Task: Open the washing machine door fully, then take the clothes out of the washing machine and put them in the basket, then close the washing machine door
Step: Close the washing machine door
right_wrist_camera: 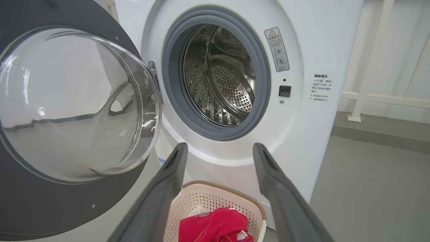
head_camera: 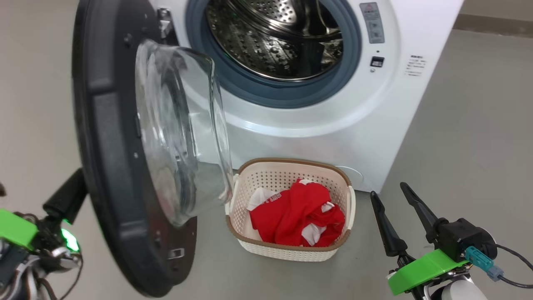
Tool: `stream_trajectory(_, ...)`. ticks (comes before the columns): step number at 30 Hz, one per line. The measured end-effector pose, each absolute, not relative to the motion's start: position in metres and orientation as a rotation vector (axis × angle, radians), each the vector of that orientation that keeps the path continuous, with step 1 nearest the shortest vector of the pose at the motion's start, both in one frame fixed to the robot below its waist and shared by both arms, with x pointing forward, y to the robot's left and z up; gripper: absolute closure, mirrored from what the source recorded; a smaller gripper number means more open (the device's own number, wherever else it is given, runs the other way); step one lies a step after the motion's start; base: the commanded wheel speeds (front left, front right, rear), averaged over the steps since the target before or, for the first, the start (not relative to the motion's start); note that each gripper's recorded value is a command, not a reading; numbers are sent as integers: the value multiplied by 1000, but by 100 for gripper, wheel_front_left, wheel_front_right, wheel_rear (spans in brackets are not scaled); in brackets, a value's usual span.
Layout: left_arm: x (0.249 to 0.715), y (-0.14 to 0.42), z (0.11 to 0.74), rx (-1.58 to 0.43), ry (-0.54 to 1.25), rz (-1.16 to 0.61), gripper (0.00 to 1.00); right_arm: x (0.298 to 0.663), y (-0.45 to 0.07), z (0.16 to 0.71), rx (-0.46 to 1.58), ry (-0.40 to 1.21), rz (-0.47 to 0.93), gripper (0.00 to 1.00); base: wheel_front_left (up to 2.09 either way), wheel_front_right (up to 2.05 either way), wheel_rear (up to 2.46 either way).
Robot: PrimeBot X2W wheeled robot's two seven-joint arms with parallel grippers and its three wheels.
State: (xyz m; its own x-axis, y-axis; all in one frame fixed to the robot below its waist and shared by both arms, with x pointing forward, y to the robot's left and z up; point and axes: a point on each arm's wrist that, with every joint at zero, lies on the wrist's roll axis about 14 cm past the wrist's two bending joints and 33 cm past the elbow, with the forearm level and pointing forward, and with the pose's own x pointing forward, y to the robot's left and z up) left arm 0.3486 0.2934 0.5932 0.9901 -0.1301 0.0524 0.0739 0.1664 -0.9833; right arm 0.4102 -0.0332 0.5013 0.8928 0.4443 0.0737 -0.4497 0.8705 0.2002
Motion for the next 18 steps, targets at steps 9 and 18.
stream_trajectory(9,362,260,593,-1421,90,-221,100,410,-51,498,215,-21,418,0,0,0,0)
stream_trajectory(18,377,238,596,-1441,116,-280,100,410,-69,497,214,-25,367,0,0,0,0)
